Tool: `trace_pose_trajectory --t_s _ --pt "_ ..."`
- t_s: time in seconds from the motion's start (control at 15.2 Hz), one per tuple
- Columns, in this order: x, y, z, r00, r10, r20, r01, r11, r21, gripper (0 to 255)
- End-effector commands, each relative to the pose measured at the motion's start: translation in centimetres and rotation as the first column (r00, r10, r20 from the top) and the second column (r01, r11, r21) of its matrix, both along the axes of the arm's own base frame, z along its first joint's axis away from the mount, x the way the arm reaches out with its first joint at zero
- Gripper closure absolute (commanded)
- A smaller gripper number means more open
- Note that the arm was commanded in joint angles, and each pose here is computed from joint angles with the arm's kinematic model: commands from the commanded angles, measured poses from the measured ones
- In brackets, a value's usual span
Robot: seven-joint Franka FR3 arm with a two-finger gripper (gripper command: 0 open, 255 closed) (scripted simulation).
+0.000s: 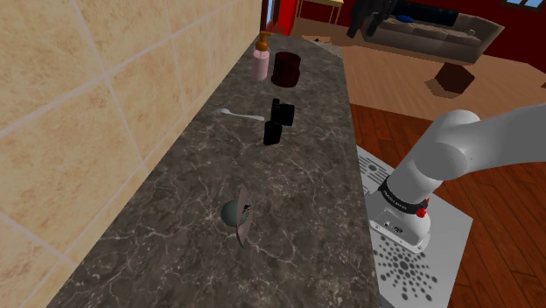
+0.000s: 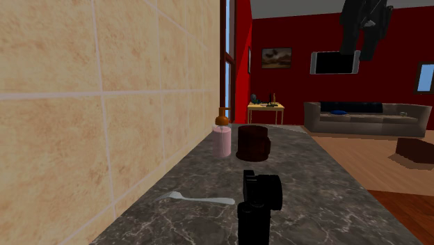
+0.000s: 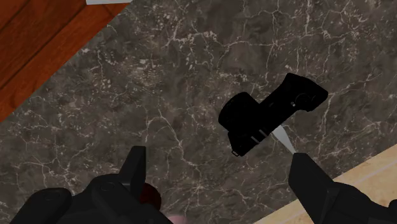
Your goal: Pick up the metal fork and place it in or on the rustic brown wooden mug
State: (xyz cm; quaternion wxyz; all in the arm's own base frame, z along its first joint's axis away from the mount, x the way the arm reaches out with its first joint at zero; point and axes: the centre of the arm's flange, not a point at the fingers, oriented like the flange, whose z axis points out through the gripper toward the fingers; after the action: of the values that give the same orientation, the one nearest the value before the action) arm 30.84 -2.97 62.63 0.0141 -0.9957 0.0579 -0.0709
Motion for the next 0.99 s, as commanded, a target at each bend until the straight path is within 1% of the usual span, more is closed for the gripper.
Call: trace_pose_trajectory --t_s 0.0,0.46,0.92 --pt "0.0 0.0 0.0 1.000 0.000 0.000 0.000 1.000 0.000 0" --pt "6.1 4.6 -5.4 0.997 0.071 -0.004 -0.071 0.997 -0.027 0" --pt "11.9 9.5 -11.0 0.990 0.141 -0.010 -0.141 0.989 -0.054 0"
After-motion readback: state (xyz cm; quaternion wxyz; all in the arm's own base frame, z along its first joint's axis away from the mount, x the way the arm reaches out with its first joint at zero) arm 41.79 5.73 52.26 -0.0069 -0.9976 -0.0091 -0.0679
